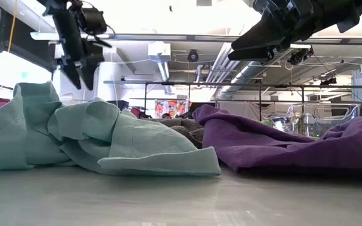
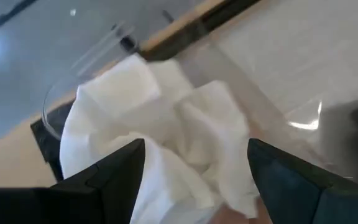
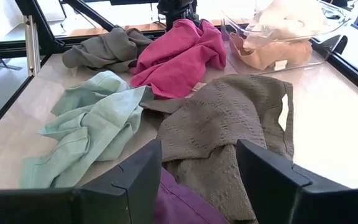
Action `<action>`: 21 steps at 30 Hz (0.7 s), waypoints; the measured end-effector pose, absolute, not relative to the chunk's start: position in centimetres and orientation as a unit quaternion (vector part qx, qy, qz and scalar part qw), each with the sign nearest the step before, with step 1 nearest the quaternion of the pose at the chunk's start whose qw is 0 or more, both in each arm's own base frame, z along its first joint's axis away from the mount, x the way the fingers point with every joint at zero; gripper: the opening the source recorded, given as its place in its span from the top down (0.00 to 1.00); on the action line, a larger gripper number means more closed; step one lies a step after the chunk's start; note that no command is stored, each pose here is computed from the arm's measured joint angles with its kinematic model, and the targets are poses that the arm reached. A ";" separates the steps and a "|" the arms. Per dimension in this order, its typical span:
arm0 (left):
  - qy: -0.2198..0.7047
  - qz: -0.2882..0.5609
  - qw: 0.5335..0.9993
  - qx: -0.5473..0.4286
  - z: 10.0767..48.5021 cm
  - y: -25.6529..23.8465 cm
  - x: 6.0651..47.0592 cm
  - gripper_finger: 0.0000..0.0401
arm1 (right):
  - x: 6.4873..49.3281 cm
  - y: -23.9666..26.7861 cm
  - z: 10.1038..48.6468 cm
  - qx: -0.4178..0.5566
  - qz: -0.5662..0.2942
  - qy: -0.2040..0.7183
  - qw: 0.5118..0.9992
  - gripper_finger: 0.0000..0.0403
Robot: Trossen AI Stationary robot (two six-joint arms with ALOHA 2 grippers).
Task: Sort towels by color in basket
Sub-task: Put the top gray towel into the right transparent bin
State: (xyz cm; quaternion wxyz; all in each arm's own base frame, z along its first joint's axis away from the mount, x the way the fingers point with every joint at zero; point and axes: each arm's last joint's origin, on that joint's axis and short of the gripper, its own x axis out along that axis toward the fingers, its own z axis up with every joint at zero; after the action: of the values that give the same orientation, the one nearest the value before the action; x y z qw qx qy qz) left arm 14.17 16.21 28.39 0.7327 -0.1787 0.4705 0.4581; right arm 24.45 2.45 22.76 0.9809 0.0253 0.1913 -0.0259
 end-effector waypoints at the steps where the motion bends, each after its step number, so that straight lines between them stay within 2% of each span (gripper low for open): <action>1: 0.461 0.456 0.741 -0.175 28.7 15.9 14.3 0.32 | 24.4 2.5 22.8 0.025 -0.026 0.191 0.981 0.49; 11: 0.371 0.396 0.832 -0.118 29.0 10.9 17.8 0.32 | 25.3 2.5 22.4 0.020 -0.027 0.175 0.984 0.49; 17: 0.339 0.376 0.860 -0.060 27.4 6.8 20.1 0.32 | 27.4 2.6 21.0 -0.013 -0.041 0.142 0.989 0.49; 21: 0.307 0.369 0.876 -0.048 26.1 4.1 20.9 0.32 | 29.1 1.9 20.3 -0.016 -0.062 0.161 0.985 0.47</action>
State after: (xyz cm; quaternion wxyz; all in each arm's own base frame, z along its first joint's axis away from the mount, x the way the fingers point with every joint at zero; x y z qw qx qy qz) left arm 20.91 4.07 26.10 0.8758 -0.0478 0.3073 0.3692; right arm 29.08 1.94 20.29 0.9848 -0.0159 0.1614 -0.0617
